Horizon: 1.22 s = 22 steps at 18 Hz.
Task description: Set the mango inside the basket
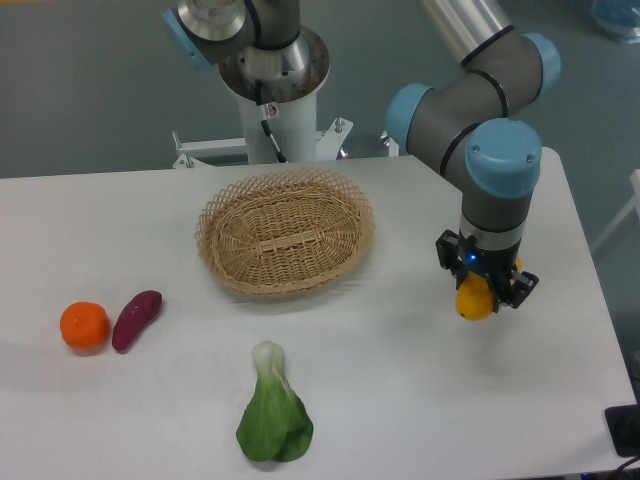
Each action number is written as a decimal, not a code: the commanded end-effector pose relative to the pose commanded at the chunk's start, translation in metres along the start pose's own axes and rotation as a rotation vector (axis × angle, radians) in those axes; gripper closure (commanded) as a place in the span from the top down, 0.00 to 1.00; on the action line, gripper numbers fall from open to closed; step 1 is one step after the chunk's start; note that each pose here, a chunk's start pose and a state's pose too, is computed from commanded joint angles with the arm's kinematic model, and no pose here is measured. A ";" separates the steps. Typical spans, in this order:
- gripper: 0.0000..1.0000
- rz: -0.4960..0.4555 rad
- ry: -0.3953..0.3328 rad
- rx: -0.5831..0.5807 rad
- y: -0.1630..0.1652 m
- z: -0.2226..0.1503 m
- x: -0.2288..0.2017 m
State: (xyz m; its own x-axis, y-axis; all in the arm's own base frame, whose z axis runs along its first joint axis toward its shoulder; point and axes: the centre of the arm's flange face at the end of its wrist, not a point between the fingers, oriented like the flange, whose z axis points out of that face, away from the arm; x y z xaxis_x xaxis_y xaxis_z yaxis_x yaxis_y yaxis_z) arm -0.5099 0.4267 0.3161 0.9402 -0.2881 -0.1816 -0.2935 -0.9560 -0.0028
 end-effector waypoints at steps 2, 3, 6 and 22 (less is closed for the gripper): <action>0.63 0.000 0.002 0.000 0.000 0.000 0.000; 0.63 0.000 0.002 0.000 0.000 0.000 0.000; 0.64 0.001 -0.001 0.001 -0.001 -0.001 -0.001; 0.64 0.033 0.039 -0.004 -0.015 0.011 0.032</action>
State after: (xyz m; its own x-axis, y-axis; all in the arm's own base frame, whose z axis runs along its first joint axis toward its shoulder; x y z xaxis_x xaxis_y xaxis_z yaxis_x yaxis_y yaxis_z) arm -0.4768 0.4325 0.2998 0.9360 -0.3214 -0.1433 -0.3239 -0.9461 0.0065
